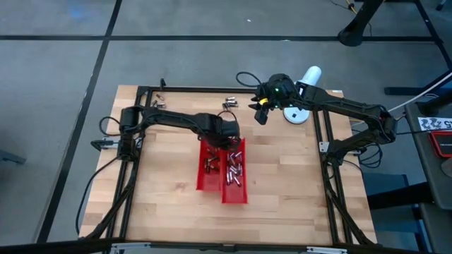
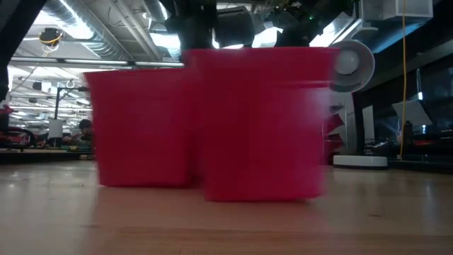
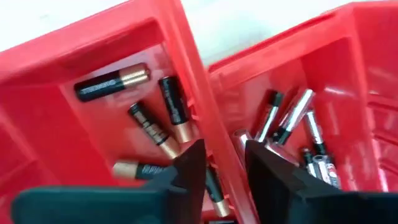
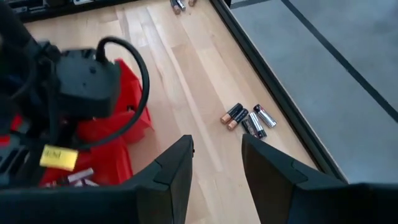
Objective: Sort batteries
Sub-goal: Move the bins from the center to the middle left side of the table
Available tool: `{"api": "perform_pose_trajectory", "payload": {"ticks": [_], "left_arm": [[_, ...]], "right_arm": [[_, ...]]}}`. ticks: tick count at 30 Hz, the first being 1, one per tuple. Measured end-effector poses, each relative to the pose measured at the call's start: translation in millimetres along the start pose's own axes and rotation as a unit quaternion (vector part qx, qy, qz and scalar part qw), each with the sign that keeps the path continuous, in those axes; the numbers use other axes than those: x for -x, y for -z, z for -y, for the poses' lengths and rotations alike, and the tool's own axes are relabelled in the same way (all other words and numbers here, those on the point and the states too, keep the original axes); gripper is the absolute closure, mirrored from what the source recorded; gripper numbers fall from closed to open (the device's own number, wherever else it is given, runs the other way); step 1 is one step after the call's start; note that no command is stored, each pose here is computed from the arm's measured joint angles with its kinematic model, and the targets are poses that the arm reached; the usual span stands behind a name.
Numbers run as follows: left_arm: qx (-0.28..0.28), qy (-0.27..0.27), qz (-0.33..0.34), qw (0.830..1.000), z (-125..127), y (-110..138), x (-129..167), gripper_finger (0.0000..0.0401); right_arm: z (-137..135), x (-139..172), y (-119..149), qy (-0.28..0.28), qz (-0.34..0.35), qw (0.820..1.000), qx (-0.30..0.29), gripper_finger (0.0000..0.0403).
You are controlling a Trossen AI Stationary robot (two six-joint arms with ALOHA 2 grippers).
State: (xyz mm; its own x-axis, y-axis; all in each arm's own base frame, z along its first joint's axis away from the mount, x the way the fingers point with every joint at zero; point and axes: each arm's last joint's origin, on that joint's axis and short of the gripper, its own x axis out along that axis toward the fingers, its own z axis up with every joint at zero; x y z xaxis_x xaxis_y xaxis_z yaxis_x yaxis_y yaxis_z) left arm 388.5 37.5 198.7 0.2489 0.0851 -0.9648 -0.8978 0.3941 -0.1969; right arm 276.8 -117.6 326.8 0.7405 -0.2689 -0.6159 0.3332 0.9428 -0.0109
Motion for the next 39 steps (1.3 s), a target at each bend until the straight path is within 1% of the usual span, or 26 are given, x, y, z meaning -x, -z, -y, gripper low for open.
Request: {"api": "perform_pose_trajectory", "payload": {"ticks": [5,7,10,15,18,22,26,30,32,34,36,39], "left_arm": [[-0.01,-0.038,-0.035,0.999,-9,5,4,0.0372],[-0.019,-0.047,-0.045,0.998,-12,7,7,0.0389],[-0.025,-0.079,-0.063,0.995,-19,11,12,0.0388],[-0.033,-0.175,-0.102,0.979,-37,19,18,0.0392],[-0.044,-0.203,-0.116,0.971,-42,21,22,0.0395],[-0.039,-0.203,-0.121,0.971,-45,18,23,0.0394],[-0.019,-0.211,-0.127,0.969,-49,18,25,0.0395],[0.011,-0.203,-0.133,0.97,-57,22,29,0.0394],[0.037,-0.195,-0.131,0.971,-64,26,32,0.0394],[0.069,-0.176,-0.123,0.974,-73,31,37,0.0396],[0.109,-0.157,-0.11,0.975,-86,35,44,0.0396],[0.178,-0.132,-0.09,0.971,-107,42,50,0.0396]], "right_arm": [[0,2,0,0.001,0.001,1.0,0.014,0.0263],[0,4,0,0.002,0.001,1.0,0.017,0.0263],[0,5,0,0.005,0.001,1.0,0.018,0.0263],[0,7,1,0.004,-0.006,1.0,0.018,0.0263],[0,8,3,0.001,-0.013,1.0,0.017,0.0263],[-1,10,5,-0.013,-0.022,1.0,0.016,0.0263],[-2,10,7,-0.03,-0.027,0.999,0.016,0.0263],[-4,8,12,-0.049,-0.036,0.998,0.014,0.0263],[-4,8,15,-0.06,-0.042,0.997,0.013,0.0263],[-5,8,16,-0.069,-0.05,0.996,0.012,0.0263],[-5,8,17,-0.069,-0.051,0.996,0.016,0.0263],[-5,8,16,-0.07,-0.048,0.996,0.027,0.0263]]}}
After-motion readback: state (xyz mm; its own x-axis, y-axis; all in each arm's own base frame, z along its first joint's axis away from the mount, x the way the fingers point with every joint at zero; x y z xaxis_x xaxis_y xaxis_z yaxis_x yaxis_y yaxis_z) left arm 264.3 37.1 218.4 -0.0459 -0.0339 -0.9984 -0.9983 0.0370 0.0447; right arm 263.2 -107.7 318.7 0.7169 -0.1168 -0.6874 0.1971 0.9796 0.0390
